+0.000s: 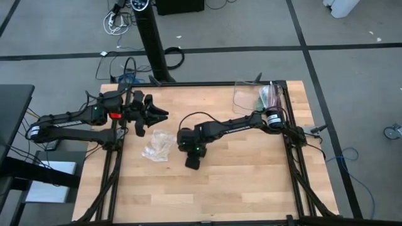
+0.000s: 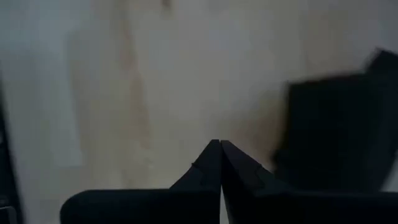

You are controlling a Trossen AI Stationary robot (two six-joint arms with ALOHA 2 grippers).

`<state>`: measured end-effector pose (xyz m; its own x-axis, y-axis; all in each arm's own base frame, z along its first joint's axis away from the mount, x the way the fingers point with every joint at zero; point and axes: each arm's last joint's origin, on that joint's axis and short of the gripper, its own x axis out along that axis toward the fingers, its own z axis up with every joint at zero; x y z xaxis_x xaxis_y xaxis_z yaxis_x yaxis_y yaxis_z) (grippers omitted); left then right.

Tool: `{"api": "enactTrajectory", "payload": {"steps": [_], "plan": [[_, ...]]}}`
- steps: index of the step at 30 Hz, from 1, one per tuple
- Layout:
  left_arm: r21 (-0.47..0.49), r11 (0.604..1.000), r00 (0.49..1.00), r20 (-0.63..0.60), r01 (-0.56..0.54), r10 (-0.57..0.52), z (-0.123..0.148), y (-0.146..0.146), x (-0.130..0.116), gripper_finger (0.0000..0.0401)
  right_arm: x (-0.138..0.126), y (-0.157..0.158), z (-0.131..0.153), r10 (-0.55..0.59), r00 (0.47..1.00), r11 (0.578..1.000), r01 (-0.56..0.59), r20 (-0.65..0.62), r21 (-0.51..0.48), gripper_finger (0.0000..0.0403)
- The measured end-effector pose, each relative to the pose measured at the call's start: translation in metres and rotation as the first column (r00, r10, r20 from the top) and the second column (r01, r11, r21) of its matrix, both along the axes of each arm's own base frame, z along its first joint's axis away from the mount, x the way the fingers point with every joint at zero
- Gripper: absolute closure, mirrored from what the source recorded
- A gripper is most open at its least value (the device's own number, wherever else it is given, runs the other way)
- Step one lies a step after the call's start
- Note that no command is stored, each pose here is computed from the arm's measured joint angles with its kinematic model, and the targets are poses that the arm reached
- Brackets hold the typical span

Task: Roll bandage
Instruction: Roll the black bandage

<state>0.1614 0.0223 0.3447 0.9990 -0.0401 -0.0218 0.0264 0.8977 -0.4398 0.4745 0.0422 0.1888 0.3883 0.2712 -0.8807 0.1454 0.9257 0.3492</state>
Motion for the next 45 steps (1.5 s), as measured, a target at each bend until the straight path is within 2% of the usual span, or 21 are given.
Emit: {"api": "enactTrajectory", "payload": {"steps": [3,7,10,16,21,27,32,37,41,45], "plan": [[-0.003,1.0,1.0,-0.019,0.014,-0.014,-0.002,0.0,0.0,0.0282,-0.002,0.005,0.024,-0.016,0.998,1.0,0.017,0.061,-0.02,0.0392],[-0.01,1.0,0.998,-0.052,0.023,-0.024,-0.005,-0.001,0.0,0.0282,-0.01,-0.002,0.05,-0.145,0.982,0.977,0.162,0.125,-0.136,0.0388],[-0.012,1.0,0.998,-0.066,0.025,-0.026,-0.007,-0.001,0.0,0.0282,-0.014,-0.016,0.037,-0.239,0.968,0.952,0.25,0.079,-0.178,0.0396],[-0.017,1.0,0.997,-0.078,0.025,-0.026,-0.008,-0.001,0.0,0.0282,-0.025,-0.018,-0.01,-0.31,0.95,0.94,0.3,-0.035,-0.162,0.04],[-0.017,1.0,0.997,-0.079,0.024,-0.026,-0.008,-0.001,0.0,0.0282,-0.026,0.004,-0.012,-0.238,0.971,0.967,0.234,-0.024,-0.105,0.0401],[-0.018,1.0,0.996,-0.087,0.021,-0.022,-0.009,-0.001,-0.001,0.0282,-0.021,0.036,0.004,-0.111,0.993,0.994,0.112,0.041,-0.014,0.0399],[-0.025,0.999,0.993,-0.114,0.033,-0.035,-0.011,-0.001,-0.001,0.0282,-0.019,0.045,0.027,-0.155,0.986,0.985,0.159,0.061,-0.062,0.0372],[-0.031,0.998,0.99,-0.133,0.051,-0.055,-0.013,-0.002,-0.001,0.0282,-0.013,0.041,0.044,-0.189,0.976,0.98,0.195,0.111,-0.043,0.0326],[-0.036,0.997,0.988,-0.134,0.075,-0.079,-0.013,-0.002,-0.001,0.0282,-0.011,0.039,0.043,-0.179,0.976,0.984,0.18,0.121,-0.001,0.0288],[-0.038,0.995,0.986,-0.134,0.092,-0.096,-0.013,-0.003,-0.001,0.0282,-0.016,0.042,0.034,-0.179,0.981,0.983,0.181,0.078,-0.019,0.0268]]}}
